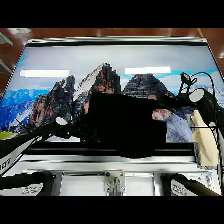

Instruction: Fold the shirts.

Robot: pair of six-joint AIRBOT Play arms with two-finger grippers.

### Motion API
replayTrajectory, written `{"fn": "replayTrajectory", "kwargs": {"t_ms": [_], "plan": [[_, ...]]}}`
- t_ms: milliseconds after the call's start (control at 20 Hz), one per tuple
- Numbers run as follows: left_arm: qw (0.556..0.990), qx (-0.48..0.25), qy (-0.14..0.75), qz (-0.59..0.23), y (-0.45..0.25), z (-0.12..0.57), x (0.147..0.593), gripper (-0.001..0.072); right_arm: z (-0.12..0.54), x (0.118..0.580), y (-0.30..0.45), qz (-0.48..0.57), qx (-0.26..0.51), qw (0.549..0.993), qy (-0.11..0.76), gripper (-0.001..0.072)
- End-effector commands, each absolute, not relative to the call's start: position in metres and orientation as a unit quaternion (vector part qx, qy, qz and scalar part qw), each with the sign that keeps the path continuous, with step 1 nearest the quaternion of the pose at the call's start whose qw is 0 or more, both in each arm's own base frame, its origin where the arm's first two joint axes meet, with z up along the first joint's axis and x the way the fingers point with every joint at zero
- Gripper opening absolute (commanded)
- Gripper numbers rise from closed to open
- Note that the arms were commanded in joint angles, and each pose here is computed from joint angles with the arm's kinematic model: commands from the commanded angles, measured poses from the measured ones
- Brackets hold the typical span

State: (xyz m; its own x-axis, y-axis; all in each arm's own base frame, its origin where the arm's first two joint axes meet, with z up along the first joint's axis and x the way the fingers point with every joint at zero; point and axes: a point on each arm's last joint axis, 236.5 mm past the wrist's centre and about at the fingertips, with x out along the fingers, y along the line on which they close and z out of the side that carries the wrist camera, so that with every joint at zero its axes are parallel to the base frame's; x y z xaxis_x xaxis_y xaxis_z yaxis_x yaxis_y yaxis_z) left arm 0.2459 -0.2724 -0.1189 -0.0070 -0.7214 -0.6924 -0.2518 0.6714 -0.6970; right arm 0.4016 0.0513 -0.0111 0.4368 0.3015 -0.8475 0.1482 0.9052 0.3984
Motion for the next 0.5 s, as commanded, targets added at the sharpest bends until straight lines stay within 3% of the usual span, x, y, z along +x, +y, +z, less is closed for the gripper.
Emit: {"fn": "replayTrajectory", "kwargs": {"t_ms": [0, 50, 250, 450], "plan": [[0.641, -0.376, 0.643, -0.186, -0.282, -0.113, 0.281, 0.0076, -0.012, 0.397, 0.053, 0.049, 0.212, 0.815, 0.536, 0.0062], [0.657, -0.360, 0.626, -0.215, -0.286, -0.101, 0.291, 0.0038, -0.013, 0.396, 0.054, 0.050, 0.212, 0.813, 0.539, 0.0062], [0.741, -0.284, 0.553, -0.254, -0.252, -0.013, 0.342, 0.0036, 0.029, 0.406, 0.050, 0.075, 0.170, 0.851, 0.492, 0.0062], [0.892, -0.139, 0.397, -0.166, -0.107, 0.177, 0.378, 0.0037, 0.197, 0.419, 0.026, 0.072, 0.063, 0.945, 0.313, 0.0062]]}}
